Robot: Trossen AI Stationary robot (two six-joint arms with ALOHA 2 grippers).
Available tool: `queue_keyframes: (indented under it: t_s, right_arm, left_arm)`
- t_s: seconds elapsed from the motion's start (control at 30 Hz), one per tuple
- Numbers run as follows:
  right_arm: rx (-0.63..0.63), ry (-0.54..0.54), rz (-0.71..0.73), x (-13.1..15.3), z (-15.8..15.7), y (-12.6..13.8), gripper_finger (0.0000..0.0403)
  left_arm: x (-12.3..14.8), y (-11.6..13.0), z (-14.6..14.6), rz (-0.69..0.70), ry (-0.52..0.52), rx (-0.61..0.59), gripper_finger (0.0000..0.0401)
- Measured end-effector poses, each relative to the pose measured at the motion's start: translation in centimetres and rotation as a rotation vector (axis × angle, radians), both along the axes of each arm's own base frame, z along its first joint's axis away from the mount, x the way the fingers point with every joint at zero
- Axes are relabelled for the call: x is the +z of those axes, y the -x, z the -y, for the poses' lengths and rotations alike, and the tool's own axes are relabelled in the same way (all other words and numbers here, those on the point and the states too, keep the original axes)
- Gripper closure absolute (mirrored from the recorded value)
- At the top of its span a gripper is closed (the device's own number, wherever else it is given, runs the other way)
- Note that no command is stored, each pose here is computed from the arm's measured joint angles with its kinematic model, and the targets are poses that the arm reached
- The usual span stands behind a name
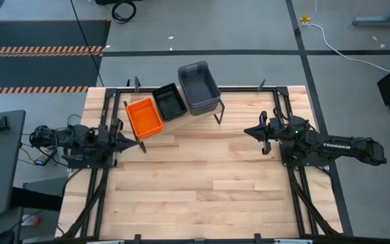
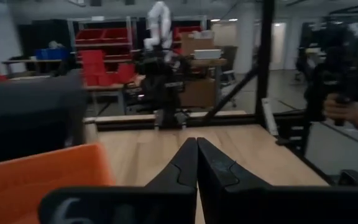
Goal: Stack baskets on shelf by color
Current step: Return to Home Position
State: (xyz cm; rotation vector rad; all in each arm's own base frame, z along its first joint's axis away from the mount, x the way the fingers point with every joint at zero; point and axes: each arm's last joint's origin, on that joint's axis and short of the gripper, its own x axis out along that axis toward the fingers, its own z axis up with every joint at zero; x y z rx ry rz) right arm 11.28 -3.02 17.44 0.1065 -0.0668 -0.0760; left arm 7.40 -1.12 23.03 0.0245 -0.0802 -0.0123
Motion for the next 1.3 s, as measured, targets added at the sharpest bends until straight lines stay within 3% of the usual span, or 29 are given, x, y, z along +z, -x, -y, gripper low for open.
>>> queue_keyframes:
  t_s: [0.37, 0.6, 0.93, 1.03, 1.17, 1.3]
  right_arm:
    - [0.008, 0.06, 0.035, 0.4, -0.4, -0.1, 0.0394]
    - [-0.01, 0.098, 0.072, 0.8, -0.5, -0.1, 0.0393]
    - [-0.001, 0.024, 0.099, 1.0, -0.6, -0.1, 0.0395]
    - [-0.015, 0.016, 0.142, 1.4, -0.8, -0.1, 0.0397]
    - [-0.078, 0.022, 0.125, 1.2, -1.2, -0.4, 0.0397]
    - [-0.047, 0.03, 0.135, 1.3, -1.9, -0.6, 0.0397]
  left_arm:
    - [-3.1, -1.5, 0.6, 0.06, -0.042, -0.078, 0.0397]
    - [-3.1, -1.5, 0.7, 0.064, -0.055, -0.126, 0.0396]
    - [-3.2, -1.5, 0.8, 0.059, -0.051, -0.14, 0.0395]
    - [-3.2, -1.5, 0.8, 0.059, -0.058, -0.131, 0.0396]
    - [-3.0, -1.5, 0.4, 0.069, -0.047, -0.021, 0.0398]
    - [-2.9, -1.5, 0.6, 0.087, -0.064, -0.068, 0.0395]
